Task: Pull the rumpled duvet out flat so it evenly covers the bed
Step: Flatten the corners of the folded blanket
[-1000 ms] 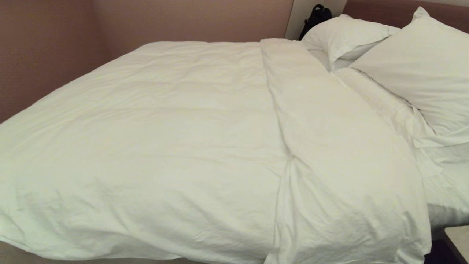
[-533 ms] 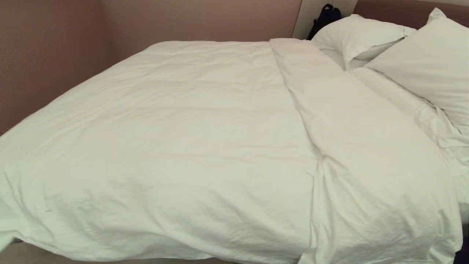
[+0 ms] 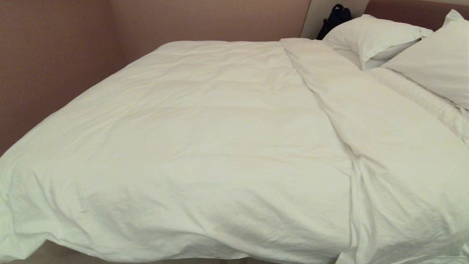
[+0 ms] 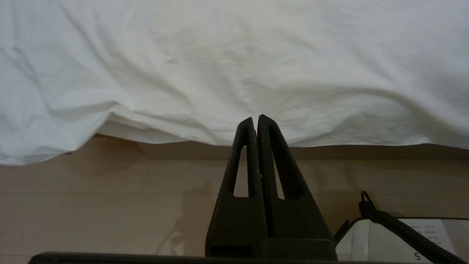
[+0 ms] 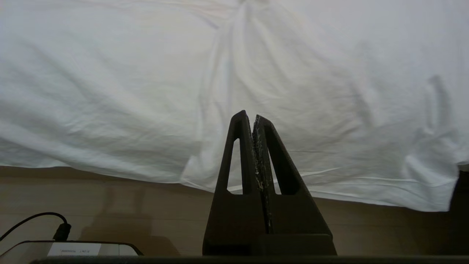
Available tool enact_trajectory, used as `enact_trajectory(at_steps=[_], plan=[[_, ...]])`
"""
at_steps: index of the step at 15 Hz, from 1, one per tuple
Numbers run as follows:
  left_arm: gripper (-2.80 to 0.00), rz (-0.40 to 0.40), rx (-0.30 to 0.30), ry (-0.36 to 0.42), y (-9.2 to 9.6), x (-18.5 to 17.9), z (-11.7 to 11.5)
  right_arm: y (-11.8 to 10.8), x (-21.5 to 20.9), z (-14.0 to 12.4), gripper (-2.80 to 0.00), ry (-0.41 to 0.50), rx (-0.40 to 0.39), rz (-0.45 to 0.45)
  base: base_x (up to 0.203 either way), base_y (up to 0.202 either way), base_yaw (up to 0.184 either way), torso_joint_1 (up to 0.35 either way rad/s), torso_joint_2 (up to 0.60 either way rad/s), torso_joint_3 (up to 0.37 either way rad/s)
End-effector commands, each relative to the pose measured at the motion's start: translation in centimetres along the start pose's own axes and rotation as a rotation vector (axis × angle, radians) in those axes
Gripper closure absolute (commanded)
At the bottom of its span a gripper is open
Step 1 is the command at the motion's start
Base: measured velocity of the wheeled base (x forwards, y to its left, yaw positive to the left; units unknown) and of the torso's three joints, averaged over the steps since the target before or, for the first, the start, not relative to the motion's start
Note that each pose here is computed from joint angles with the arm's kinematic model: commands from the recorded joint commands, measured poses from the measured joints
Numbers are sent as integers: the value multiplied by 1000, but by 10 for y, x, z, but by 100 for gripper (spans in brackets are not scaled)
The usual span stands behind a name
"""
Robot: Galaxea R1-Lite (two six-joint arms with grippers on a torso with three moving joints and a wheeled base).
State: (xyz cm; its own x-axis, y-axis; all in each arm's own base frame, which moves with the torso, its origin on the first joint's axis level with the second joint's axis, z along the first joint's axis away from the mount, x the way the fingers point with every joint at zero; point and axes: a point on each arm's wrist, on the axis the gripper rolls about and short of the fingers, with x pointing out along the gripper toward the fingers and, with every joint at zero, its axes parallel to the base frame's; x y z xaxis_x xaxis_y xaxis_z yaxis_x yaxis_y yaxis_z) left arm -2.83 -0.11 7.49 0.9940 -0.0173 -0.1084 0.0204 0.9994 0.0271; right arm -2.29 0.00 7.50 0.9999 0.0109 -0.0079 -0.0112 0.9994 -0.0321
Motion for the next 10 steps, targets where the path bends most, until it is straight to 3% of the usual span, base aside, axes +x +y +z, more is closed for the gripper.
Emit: enact_trajectory(at_steps=[1, 10], plan=[[0, 0, 0, 0, 0, 0, 0, 0, 0, 0, 0, 0, -1, 1, 0, 194, 1, 4, -1, -1], [0, 0, -2, 0, 0, 0, 0, 0, 0, 0, 0, 0, -1, 1, 0, 196, 1, 2, 2, 3]])
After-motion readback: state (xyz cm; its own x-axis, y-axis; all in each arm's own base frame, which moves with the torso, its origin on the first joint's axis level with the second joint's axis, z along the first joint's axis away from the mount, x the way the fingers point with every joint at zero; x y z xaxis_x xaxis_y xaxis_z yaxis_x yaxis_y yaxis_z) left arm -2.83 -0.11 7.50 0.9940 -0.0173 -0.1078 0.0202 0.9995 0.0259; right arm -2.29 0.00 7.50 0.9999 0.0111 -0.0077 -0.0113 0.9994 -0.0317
